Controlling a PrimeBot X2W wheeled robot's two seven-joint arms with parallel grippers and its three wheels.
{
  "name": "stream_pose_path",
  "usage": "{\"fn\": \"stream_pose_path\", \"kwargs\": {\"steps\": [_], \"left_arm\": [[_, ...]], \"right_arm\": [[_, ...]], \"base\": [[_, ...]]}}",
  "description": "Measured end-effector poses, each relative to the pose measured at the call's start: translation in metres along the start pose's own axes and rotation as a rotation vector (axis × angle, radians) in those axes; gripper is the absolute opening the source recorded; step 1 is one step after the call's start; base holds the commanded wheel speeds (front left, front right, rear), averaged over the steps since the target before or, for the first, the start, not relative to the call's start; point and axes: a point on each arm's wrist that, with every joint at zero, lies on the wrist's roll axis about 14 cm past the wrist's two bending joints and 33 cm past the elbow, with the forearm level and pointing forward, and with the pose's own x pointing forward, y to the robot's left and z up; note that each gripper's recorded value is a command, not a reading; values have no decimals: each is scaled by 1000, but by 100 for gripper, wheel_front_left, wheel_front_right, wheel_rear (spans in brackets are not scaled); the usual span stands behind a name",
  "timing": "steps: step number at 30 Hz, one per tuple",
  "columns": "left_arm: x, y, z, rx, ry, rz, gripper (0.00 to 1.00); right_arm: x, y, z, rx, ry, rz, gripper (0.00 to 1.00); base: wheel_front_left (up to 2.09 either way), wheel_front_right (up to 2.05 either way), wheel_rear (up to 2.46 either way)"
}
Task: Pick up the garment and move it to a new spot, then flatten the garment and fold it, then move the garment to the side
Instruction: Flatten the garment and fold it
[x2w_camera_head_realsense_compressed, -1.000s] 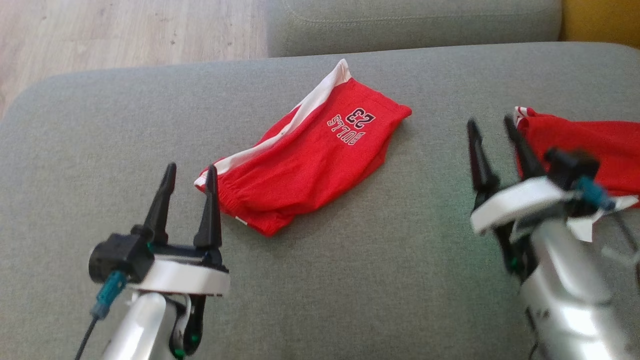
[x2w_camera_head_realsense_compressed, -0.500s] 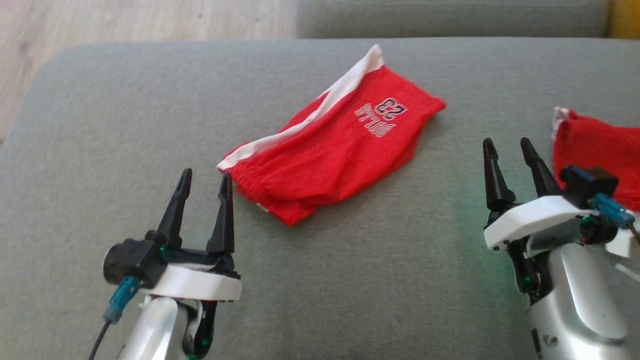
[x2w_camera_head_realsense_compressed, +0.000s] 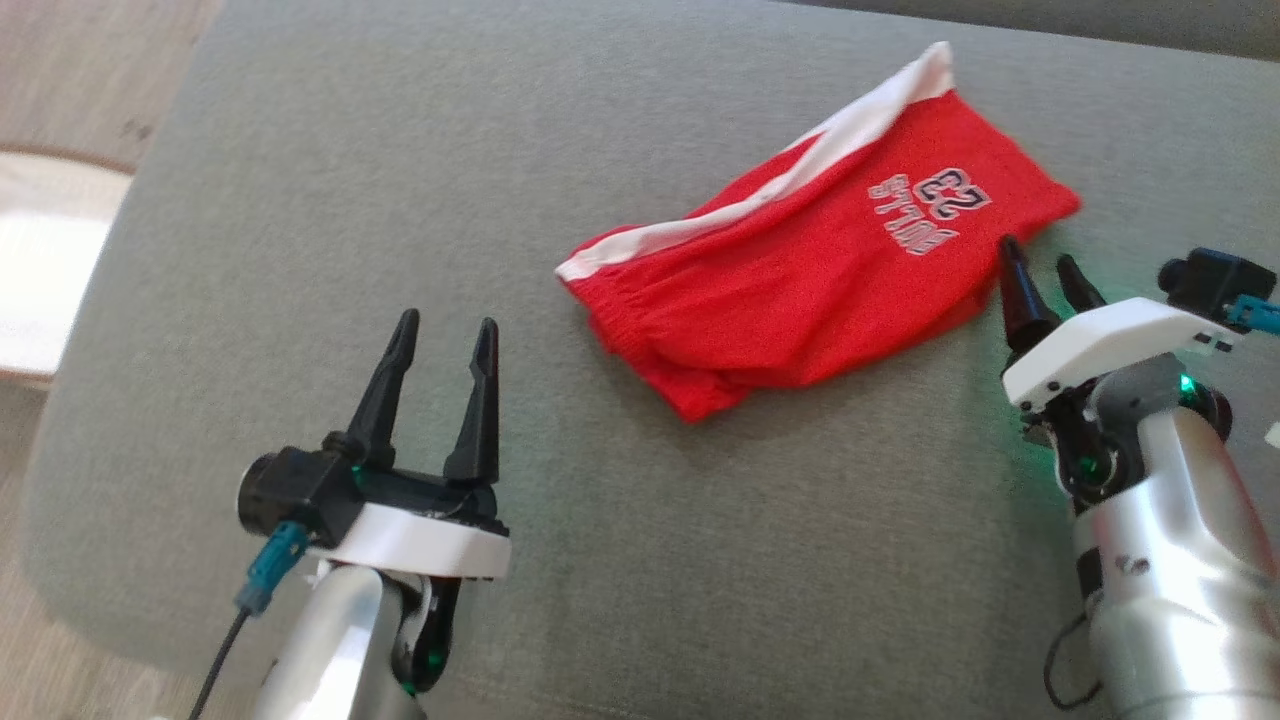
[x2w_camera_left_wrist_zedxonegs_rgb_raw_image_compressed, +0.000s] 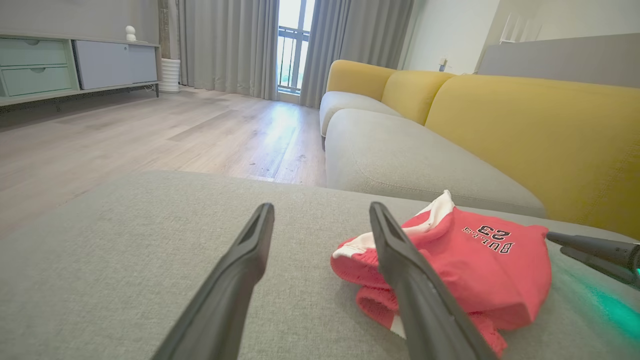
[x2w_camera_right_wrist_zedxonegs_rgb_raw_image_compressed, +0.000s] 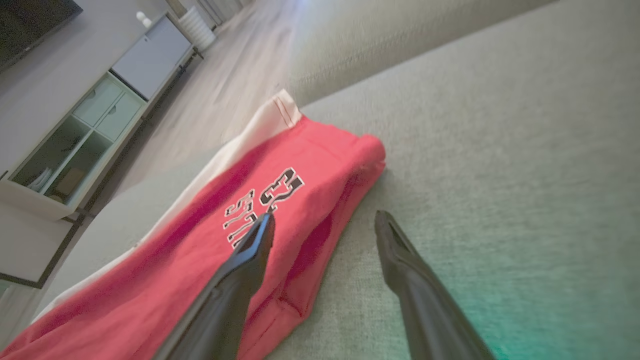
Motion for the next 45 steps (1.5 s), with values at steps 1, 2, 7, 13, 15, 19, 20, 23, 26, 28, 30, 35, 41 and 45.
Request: {"fn": "stream_pose_path", "kwargs": {"steps": [1,2,7,13,15,19,20,23,26,28,30,35,41,45], "left_arm": [[-2,3,-1,2,5,10,100],[-4,5,-2,2,9,17,100],[-10,10,-3,11,18,36,100],[-17,18,1,5,11,68,100],[-18,20,0,1,13,76,100],[-20,24,-1,-5,17,90,100],[-19,25,-1,-7,18,92,100],[-19,25,-4,-14,25,94,100],[-18,25,-6,-15,32,89,100],[-16,24,-6,-19,31,88,100],[-14,23,-5,-20,26,82,100],[-9,17,-1,-24,14,60,100],[-4,6,2,-29,1,25,100],[0,-5,6,-24,-13,-13,100]], "right_arm": [[6,-1,-6,25,28,-8,100],[11,-3,-12,40,55,-19,100],[37,-3,-23,99,145,-48,100],[60,9,-27,106,233,-64,100],[64,10,-27,105,243,-70,100],[71,9,-27,89,255,-79,100],[73,9,-27,86,256,-81,100],[79,9,-24,73,255,-83,100],[83,8,-23,56,256,-86,0],[85,7,-20,47,248,-89,0],[84,4,-19,45,235,-98,0],[78,3,-12,50,180,-107,0],[64,-6,-1,85,89,-137,0],[45,-27,11,134,-5,-192,0]], "base": [[0,0,0],[0,0,0],[0,0,0],[0,0,0],[0,0,0],[0,0,0],[0,0,0],[0,0,0],[0,0,0],[0,0,0],[0,0,0],[0,0,0],[0,0,0],[0,0,0]]}}
